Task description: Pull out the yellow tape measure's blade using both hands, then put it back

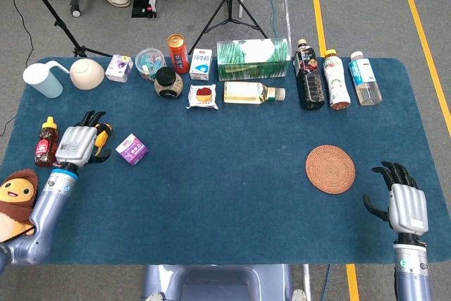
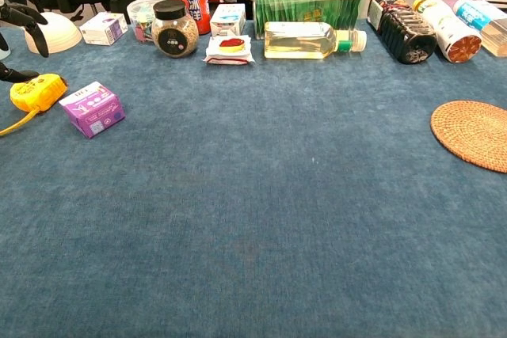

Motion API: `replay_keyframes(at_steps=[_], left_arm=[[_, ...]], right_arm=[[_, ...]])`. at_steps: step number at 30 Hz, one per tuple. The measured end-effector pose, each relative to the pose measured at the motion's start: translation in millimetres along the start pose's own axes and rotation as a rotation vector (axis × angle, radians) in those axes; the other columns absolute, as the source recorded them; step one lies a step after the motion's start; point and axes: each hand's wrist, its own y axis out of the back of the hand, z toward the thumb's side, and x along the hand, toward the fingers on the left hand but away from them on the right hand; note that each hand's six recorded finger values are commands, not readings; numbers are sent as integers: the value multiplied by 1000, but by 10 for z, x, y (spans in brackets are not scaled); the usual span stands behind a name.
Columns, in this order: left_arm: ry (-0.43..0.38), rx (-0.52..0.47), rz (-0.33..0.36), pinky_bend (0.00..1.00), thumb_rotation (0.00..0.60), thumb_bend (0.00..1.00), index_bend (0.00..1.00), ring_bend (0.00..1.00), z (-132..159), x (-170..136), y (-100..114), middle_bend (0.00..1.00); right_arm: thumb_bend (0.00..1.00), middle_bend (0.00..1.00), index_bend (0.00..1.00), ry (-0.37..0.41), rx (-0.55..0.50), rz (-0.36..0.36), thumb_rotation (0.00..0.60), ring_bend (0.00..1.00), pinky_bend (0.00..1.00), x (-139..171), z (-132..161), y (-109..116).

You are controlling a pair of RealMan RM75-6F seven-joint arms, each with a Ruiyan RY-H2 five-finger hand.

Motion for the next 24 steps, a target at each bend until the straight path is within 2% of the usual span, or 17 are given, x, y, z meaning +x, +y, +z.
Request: replay_keyframes(at_steps=[7,9,15,19,24], left_arm=[[40,40,1,276,600,272,364,47,-193,-65,82,134],[47,65,-10,276,600,256,333,46,-236,-69,85,135],[92,201,-75,276,600,248,184,47,-405,-63,99,130],[150,251,-115,276,600,246,172,46,-520,-60,111,126],[194,253,-147,276,600,235,173,46,-615,-18,109,126]], right_arm=[[333,176,259,6,0,3,543,118,226,-12,14,-6],[333,176,259,8,-1,2,543,118,227,-15,18,-3],[333,176,258,10,-5,4,541,118,229,-17,26,-3],[335,176,259,13,-7,7,544,119,229,-22,30,-9],[334,176,259,14,-9,8,543,118,230,-32,35,-6]])
